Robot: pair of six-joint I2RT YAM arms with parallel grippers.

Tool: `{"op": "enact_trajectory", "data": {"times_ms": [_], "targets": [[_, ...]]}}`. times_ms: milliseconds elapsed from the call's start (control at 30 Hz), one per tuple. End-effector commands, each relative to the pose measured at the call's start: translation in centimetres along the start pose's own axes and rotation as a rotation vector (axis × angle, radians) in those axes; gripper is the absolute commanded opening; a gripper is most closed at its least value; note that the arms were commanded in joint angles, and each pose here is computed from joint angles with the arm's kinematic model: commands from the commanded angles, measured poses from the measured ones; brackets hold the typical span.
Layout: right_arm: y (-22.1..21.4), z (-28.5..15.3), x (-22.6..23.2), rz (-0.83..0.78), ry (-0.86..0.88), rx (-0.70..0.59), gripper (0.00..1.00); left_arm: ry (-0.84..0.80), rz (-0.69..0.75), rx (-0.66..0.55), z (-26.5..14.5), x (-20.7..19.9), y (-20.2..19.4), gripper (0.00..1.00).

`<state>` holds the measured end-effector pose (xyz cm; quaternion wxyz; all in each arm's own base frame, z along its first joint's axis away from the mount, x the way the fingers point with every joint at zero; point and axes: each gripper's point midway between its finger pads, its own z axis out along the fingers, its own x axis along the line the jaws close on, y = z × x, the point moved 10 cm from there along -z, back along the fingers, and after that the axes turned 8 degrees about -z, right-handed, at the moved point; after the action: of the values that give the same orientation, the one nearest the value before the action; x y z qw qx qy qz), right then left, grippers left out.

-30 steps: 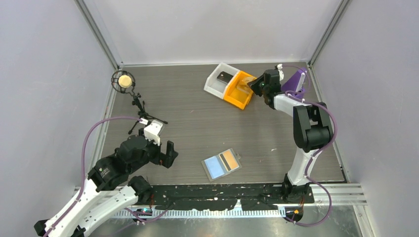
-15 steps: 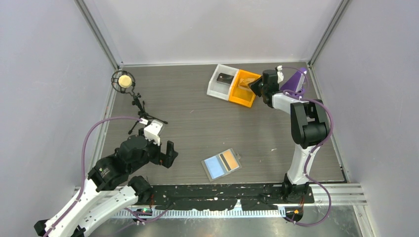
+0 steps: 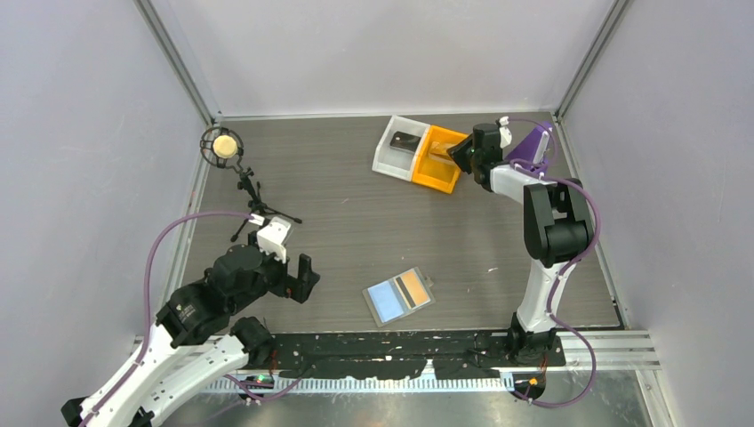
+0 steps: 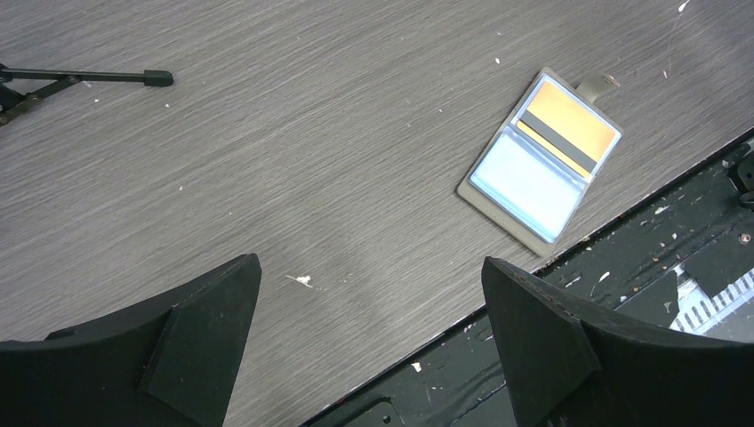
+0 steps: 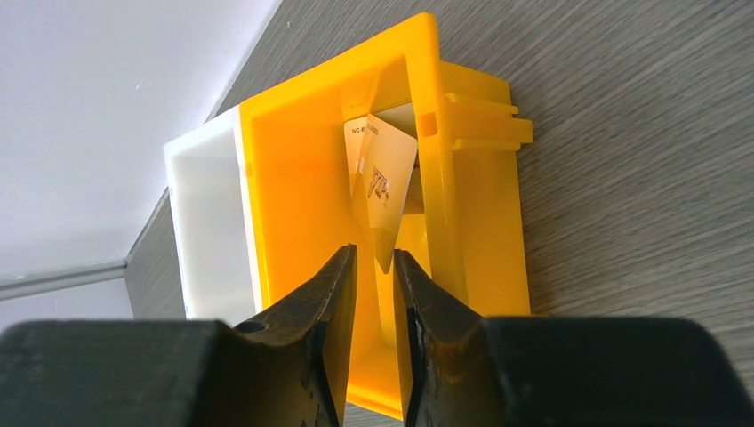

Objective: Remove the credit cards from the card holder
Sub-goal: Place the credit card in the storage box.

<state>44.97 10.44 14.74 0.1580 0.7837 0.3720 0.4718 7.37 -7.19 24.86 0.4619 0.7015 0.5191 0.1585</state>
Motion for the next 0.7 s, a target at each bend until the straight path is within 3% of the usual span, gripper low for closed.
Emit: {"op": "enact_trajectory", "data": {"times_ms": [0,667], "targets": [[2.3,-1.1,1.9,-0.031,0.021,-0.073,0.32,0.007,0.013,-0.028,0.0,0.2,0.2,1.0],[5.8,-4.8,4.8,-0.156,0.053,-0.134,0.38,0.019,0.01,-0.031,-0.1,0.3,0.2,1.0]]}}
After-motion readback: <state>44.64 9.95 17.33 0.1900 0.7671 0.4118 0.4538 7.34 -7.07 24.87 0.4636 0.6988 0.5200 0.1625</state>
